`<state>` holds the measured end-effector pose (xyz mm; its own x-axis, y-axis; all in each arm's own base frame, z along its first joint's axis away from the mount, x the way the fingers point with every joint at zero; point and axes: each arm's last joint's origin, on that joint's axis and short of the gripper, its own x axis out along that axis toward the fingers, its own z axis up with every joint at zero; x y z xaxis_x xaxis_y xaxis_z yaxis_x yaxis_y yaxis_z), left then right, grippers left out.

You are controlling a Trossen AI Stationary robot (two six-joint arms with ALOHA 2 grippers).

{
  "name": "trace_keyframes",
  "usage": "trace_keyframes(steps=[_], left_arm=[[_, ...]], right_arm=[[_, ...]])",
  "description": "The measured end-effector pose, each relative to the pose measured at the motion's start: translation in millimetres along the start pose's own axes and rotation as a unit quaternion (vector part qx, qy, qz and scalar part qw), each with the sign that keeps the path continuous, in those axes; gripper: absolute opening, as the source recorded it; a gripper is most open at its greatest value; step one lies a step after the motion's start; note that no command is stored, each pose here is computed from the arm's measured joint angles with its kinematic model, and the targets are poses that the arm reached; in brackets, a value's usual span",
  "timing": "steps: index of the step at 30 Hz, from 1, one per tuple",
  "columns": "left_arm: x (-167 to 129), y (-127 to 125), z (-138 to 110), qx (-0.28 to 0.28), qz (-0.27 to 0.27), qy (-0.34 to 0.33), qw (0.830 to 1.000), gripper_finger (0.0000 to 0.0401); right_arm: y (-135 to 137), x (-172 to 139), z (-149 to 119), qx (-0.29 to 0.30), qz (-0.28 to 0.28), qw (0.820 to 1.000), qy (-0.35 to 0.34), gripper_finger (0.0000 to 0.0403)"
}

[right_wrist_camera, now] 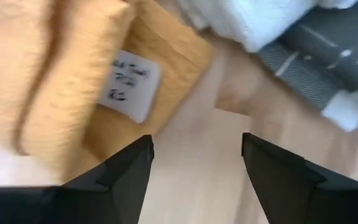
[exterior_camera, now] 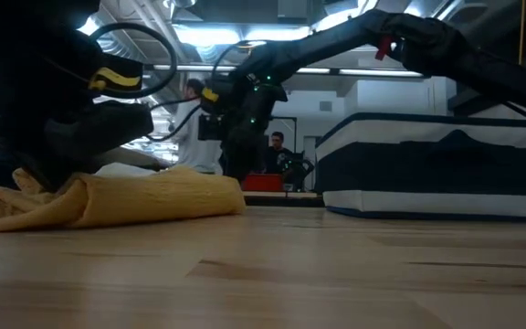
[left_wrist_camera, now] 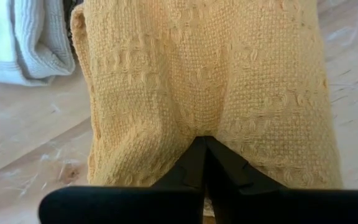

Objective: Fold towel
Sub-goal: Fold the yellow towel, then stack the yellow towel on top of the white towel

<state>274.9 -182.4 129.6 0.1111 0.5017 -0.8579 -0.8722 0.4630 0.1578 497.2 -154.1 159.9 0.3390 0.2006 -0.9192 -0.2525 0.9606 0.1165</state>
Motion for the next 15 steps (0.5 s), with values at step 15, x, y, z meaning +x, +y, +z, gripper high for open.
trace_keyframes(steps=[15], left_arm=[[-48, 5, 39, 0.017, -0.049, -0.077, 0.996, 0.0005]], right_arm=[[17, -15, 3, 0.051, 0.086, 0.995, -0.014, 0.0255]])
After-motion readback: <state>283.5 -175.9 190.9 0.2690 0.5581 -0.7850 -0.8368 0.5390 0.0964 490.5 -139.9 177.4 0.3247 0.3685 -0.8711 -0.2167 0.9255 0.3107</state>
